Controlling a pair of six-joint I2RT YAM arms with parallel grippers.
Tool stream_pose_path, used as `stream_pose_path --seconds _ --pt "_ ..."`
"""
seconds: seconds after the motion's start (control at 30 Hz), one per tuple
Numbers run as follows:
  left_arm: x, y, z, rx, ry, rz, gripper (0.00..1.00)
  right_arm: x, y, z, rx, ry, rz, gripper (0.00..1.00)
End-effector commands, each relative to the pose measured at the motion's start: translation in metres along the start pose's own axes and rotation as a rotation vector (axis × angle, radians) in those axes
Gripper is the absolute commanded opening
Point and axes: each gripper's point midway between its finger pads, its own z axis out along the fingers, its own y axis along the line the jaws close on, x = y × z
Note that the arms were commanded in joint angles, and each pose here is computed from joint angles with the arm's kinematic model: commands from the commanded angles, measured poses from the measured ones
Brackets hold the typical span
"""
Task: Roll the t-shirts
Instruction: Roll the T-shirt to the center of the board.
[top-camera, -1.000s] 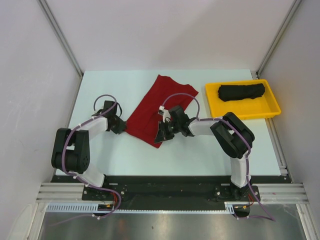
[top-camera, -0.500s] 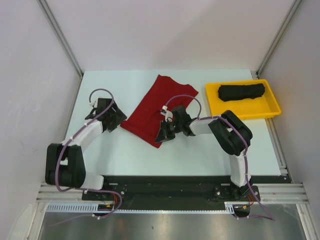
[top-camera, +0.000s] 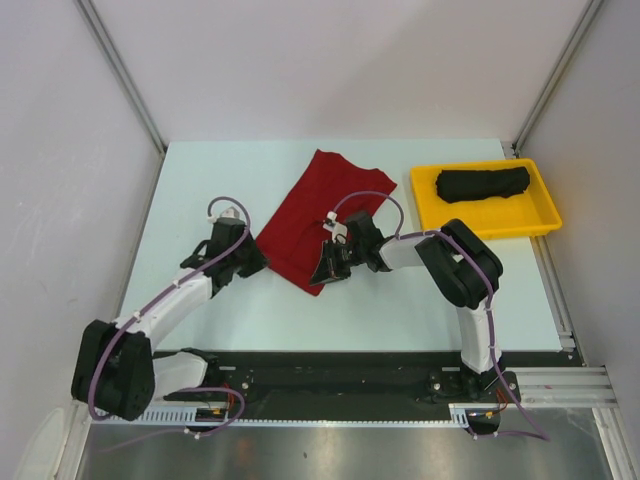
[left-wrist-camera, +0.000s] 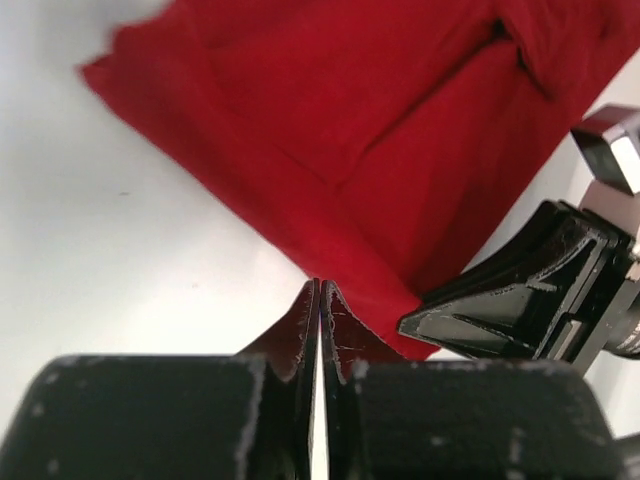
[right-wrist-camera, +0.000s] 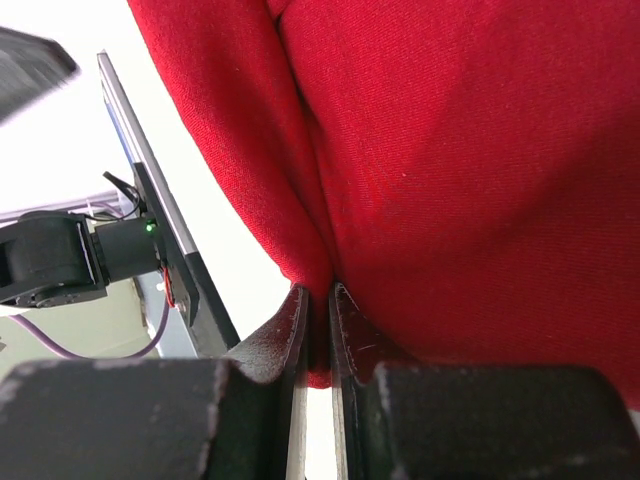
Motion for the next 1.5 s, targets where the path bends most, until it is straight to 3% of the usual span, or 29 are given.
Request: stream_pose_path --seconds 0.0,0.5,0.6,0.73,0.83,0.93,1.07,1.2,1.47 --pt "0.004 -0.029 0.011 0.089 0.019 0.005 0.02 0.008 -0.025 0.001 0.069 0.007 0.049 0.01" --pt "0.002 -0.038 0.048 0.060 0.058 -0.004 0.00 0.006 -0.027 -0.005 0.093 -0.001 0.054 0.03" --pt "0.001 -0.036 0.054 0.038 0.062 -0.006 0.00 0.002 -0.027 -0.009 0.105 -0.015 0.053 0.15" --pt "0.001 -0.032 0.063 0.003 0.072 -0.010 0.00 -0.006 -0.022 -0.019 0.140 -0.047 0.024 0.39" --pt "0.000 -0.031 0.068 -0.013 0.072 -0.014 0.01 -0.018 -0.019 -0.034 0.213 -0.103 -0.020 0.49" --pt "-0.001 -0.033 0.072 -0.018 0.075 -0.022 0.00 -0.027 -0.020 -0.052 0.332 -0.167 -0.059 0.50" --pt "-0.004 -0.036 0.078 -0.028 0.084 -0.022 0.00 -0.038 -0.020 -0.074 0.535 -0.265 -0.198 0.50" --pt "-0.006 -0.039 0.085 -0.033 0.089 -0.023 0.01 -0.046 0.001 -0.082 0.628 -0.347 -0.349 0.51" --pt "-0.001 -0.034 0.097 -0.065 0.118 -0.038 0.01 -0.038 0.045 -0.056 0.668 -0.381 -0.690 0.59"
